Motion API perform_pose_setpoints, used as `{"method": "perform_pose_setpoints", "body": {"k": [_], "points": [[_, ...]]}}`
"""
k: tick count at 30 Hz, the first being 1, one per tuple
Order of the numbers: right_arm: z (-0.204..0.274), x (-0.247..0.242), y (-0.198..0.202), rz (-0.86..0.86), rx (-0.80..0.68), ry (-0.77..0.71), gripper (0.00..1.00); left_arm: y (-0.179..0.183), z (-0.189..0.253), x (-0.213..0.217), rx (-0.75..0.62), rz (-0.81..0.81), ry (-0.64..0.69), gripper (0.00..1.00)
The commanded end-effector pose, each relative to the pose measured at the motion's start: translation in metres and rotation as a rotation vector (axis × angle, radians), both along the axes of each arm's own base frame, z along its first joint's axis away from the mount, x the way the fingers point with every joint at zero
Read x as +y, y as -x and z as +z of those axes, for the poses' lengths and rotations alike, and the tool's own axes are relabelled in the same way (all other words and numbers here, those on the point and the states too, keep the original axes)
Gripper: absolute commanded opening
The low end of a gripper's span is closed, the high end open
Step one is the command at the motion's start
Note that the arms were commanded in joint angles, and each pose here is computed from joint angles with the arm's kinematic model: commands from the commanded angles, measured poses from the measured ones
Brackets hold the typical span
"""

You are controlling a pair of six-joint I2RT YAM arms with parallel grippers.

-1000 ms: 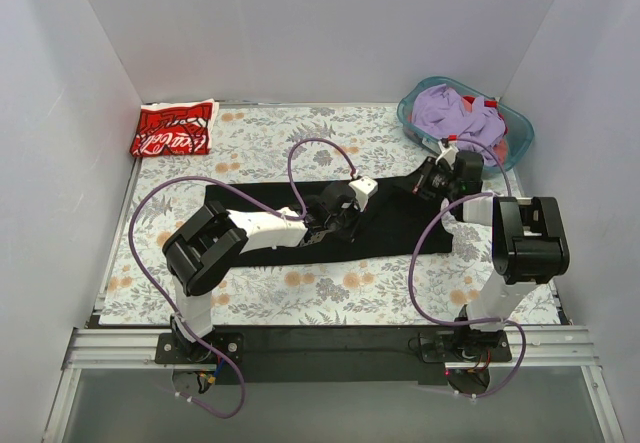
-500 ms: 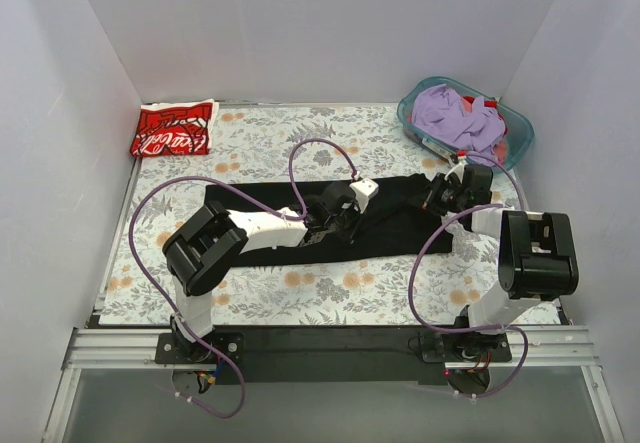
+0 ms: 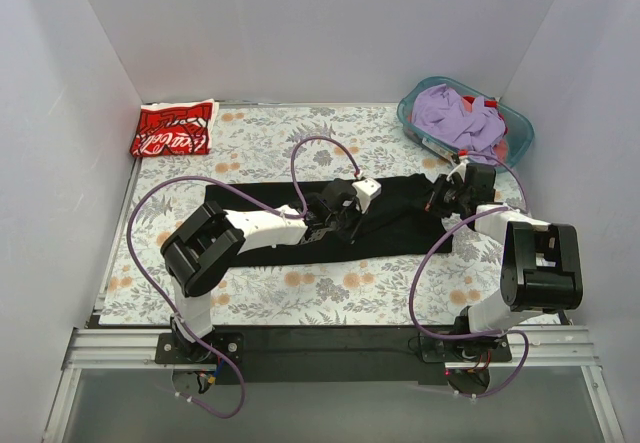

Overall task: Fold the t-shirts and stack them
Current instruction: Fold the tshirt

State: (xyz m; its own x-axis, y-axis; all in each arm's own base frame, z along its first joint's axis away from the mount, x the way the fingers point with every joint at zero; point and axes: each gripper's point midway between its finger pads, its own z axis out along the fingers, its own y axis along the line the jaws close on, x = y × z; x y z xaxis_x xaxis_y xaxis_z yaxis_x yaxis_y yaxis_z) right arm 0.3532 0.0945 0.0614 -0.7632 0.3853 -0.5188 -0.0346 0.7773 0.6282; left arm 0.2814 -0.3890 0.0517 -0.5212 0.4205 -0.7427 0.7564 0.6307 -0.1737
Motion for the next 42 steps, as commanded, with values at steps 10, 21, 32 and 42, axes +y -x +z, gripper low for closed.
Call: {"method": "perform_pose_setpoints", "body": {"k": [10,21,32,42], "points": [[-0.01,-0.01,0.023,-0.019,0.053,0.061,0.01,-0.002,0.013,0.005,-0.034,-0.016,-0.027,0.03],[0.004,-0.013,0.017,-0.02,0.025,0.085,0.25,0.006,0.053,-0.005,0.001,0.009,0.099,0.2],[0.071,0.04,-0.001,0.149,-0.187,-0.186,0.32,-0.012,0.077,-0.002,0.089,0.253,0.251,0.27],[0.031,0.07,-0.012,0.17,-0.122,-0.376,0.31,-0.049,0.017,0.028,0.325,0.49,0.31,0.05]]}}
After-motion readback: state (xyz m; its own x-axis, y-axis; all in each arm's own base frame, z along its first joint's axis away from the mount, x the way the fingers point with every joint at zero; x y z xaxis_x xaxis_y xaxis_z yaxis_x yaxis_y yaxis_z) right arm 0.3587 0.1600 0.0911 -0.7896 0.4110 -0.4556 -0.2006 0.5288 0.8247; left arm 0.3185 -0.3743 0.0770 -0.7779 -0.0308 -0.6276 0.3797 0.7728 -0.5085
